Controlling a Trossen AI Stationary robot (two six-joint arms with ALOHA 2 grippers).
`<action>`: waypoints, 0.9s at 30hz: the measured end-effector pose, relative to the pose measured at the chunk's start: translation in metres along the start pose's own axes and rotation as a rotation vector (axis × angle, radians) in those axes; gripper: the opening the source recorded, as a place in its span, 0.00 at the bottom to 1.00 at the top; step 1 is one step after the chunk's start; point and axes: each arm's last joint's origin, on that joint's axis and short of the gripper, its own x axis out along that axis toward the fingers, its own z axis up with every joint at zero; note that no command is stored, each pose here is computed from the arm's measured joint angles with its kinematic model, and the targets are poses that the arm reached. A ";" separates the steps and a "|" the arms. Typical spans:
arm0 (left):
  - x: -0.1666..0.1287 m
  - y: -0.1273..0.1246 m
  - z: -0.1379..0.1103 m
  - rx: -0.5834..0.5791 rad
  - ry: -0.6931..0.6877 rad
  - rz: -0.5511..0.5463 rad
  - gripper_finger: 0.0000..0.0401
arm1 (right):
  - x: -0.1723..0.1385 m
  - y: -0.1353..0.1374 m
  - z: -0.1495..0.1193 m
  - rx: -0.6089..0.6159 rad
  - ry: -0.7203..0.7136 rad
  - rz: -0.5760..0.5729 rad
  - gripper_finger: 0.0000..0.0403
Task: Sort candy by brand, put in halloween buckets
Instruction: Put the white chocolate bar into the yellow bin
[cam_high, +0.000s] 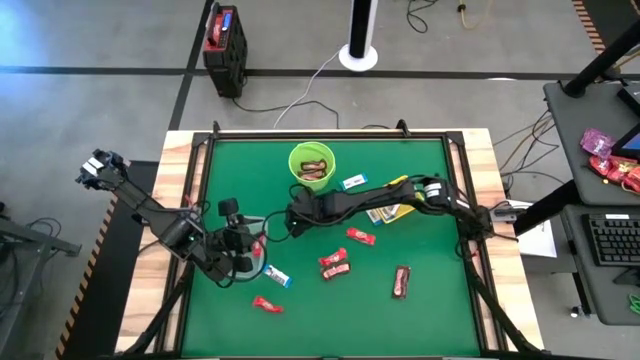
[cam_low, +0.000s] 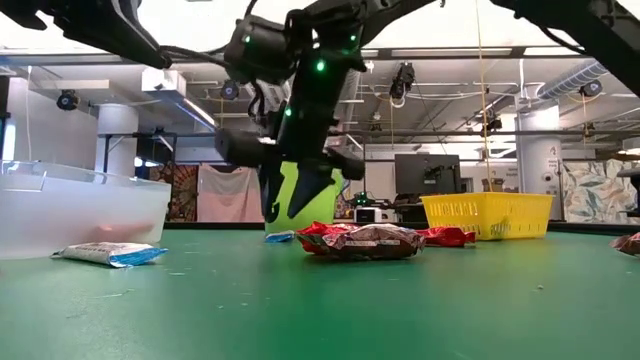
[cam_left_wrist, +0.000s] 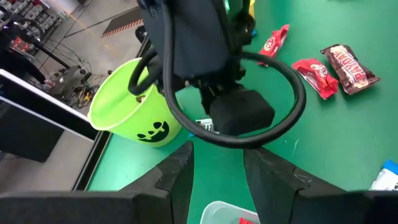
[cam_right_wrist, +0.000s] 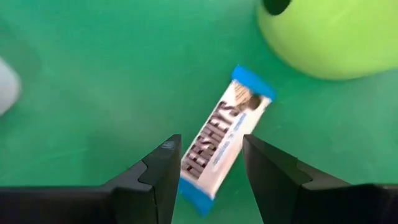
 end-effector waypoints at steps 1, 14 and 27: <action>0.000 0.000 0.000 0.000 0.000 0.000 0.31 | 0.002 0.000 -0.001 -0.004 -0.015 -0.018 0.41; 0.000 -0.001 0.000 -0.023 0.005 -0.013 0.31 | 0.010 0.000 -0.011 -0.011 -0.079 -0.053 0.41; 0.000 -0.001 0.000 -0.031 0.004 -0.012 0.31 | 0.024 -0.005 -0.023 0.014 -0.134 -0.072 0.55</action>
